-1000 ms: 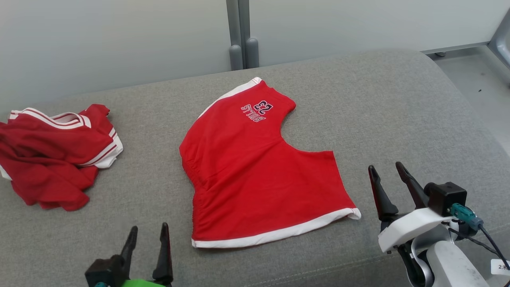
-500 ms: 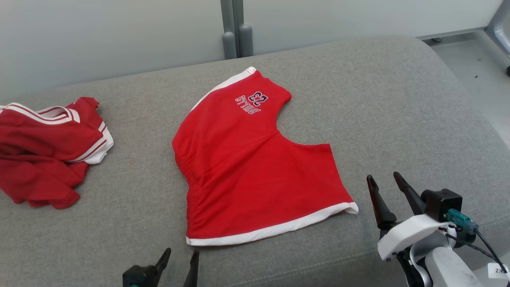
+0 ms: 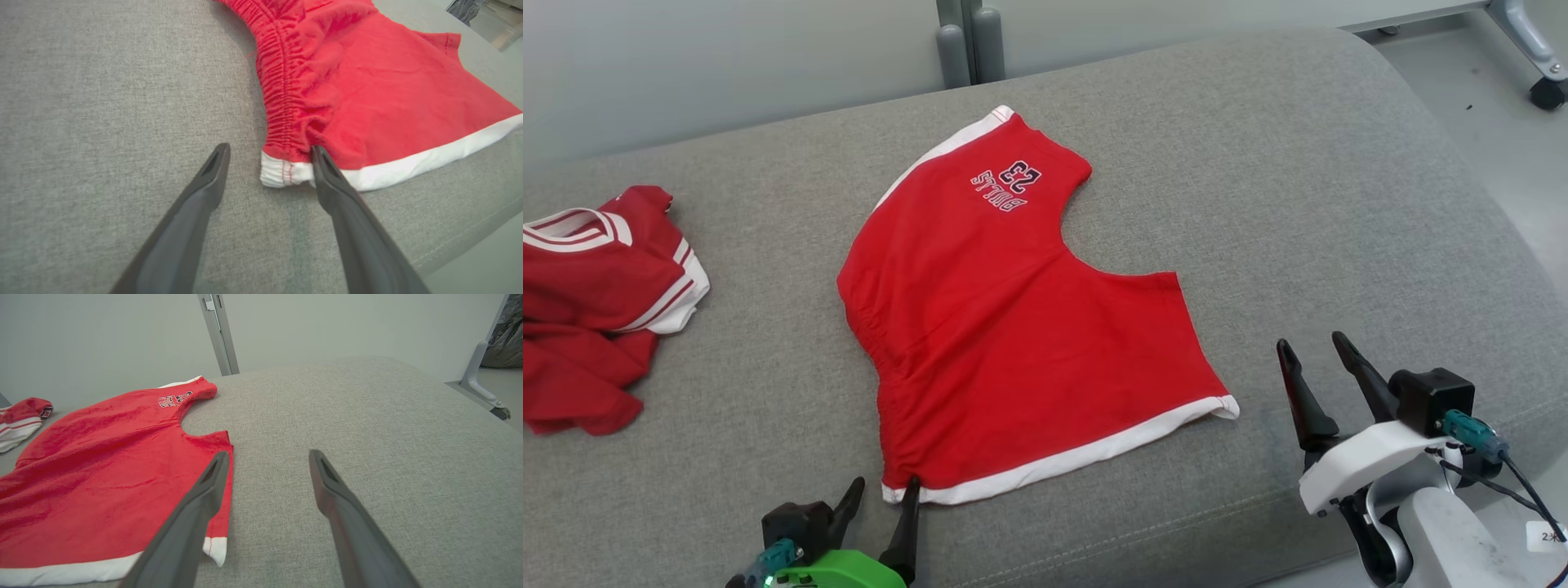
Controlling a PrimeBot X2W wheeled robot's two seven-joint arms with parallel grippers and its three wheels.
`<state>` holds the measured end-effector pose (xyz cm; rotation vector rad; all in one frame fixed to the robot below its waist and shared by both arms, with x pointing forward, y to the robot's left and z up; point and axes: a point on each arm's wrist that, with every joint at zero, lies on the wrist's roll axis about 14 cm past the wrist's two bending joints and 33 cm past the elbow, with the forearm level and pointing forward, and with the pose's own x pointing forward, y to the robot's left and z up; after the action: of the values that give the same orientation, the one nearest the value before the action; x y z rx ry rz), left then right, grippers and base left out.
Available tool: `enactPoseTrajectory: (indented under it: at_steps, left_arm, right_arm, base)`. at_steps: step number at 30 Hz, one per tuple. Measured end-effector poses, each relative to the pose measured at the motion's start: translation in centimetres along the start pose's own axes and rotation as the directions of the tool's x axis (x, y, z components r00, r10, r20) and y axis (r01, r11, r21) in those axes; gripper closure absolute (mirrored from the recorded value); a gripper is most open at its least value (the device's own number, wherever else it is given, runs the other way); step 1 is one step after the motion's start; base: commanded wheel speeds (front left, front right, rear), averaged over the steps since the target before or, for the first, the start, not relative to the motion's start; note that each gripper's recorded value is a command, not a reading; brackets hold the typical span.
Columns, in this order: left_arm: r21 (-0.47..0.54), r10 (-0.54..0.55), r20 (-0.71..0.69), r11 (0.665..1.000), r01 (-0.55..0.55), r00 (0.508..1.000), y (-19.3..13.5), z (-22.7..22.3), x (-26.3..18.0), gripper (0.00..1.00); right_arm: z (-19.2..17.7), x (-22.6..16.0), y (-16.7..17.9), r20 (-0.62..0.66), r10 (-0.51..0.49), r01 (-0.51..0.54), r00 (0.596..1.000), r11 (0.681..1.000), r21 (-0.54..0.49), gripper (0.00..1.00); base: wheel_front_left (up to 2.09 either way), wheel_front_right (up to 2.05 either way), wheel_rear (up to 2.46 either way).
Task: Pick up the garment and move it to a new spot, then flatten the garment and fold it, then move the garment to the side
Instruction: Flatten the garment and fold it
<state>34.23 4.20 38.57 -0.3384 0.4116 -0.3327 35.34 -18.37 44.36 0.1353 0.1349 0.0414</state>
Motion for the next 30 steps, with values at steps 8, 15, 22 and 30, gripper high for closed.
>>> enactPoseTrajectory:
  at_steps: [8, 15, 22, 30]
  left_arm:
    - [-0.007, -0.034, -0.038, 0.999, 0.033, 0.999, -0.6, -1.1, 0.5, 0.09]
    - [-0.003, -0.073, -0.046, 0.997, 0.073, 0.996, -1.4, -1.4, 0.3, 1.0]
    - [-0.007, -0.078, -0.035, 0.997, 0.078, 0.996, -1.4, -1.3, 0.0, 1.0]
    - [-0.021, -0.063, -0.008, 0.998, 0.063, 0.998, -0.9, -0.5, 0.2, 1.0]
  right_arm:
    - [-0.4, -0.1, -0.5, -0.012, -0.012, 0.012, 1.0, 1.0, -0.004, 0.0]
    - [-3.7, -1.1, -0.1, -0.119, 0.009, -0.01, 0.993, 1.0, -0.003, 0.0]
    - [-5.9, -1.9, 0.7, -0.195, 0.037, -0.037, 0.98, 0.999, 0.004, 0.0]
    - [-7.7, -1.9, 2.5, -0.26, 0.101, -0.104, 0.96, 0.995, 0.004, 0.0]
  base:
    - [0.0, 0.0, 0.0]
    - [0.0, 0.0, 0.0]
    - [0.0, 0.0, 0.0]
    - [0.0, 0.0, 0.0]
